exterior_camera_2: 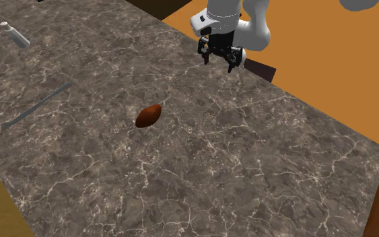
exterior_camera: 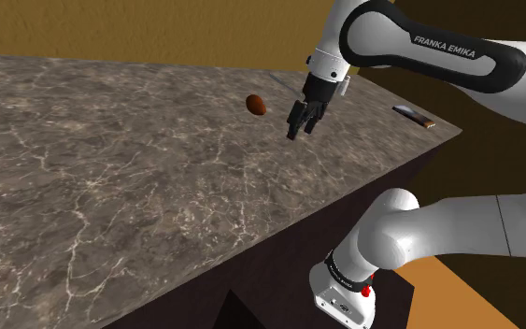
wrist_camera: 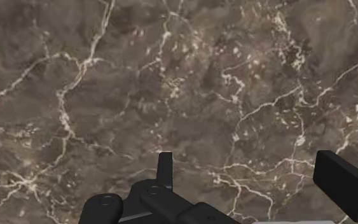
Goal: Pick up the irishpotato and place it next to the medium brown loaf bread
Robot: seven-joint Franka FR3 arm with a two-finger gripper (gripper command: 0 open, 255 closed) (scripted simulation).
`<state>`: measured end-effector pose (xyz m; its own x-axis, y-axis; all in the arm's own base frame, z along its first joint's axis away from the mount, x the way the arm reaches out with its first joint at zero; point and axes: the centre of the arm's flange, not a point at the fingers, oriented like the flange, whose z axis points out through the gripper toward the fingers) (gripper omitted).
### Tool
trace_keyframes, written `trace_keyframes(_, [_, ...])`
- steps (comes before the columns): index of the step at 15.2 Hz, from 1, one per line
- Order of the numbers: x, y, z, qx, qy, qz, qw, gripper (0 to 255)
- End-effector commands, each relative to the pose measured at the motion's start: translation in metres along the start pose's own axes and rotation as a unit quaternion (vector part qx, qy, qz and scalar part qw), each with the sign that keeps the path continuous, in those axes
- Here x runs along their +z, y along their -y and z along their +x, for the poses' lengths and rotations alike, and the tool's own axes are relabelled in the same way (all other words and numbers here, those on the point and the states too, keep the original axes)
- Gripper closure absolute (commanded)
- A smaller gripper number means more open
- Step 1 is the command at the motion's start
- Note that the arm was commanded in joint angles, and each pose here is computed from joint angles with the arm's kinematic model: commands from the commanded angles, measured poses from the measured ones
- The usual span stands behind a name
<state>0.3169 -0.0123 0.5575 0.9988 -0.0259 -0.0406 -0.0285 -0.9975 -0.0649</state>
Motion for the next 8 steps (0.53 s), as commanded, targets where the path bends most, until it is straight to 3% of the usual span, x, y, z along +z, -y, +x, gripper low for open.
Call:
trace_keyframes(1, [0.0,0.0,0.0,0.0,0.0,0.0,1.0,0])
trace_keyframes(8, [0.004,-0.038,0.086,0.02,0.008,-0.005,0.9998,0])
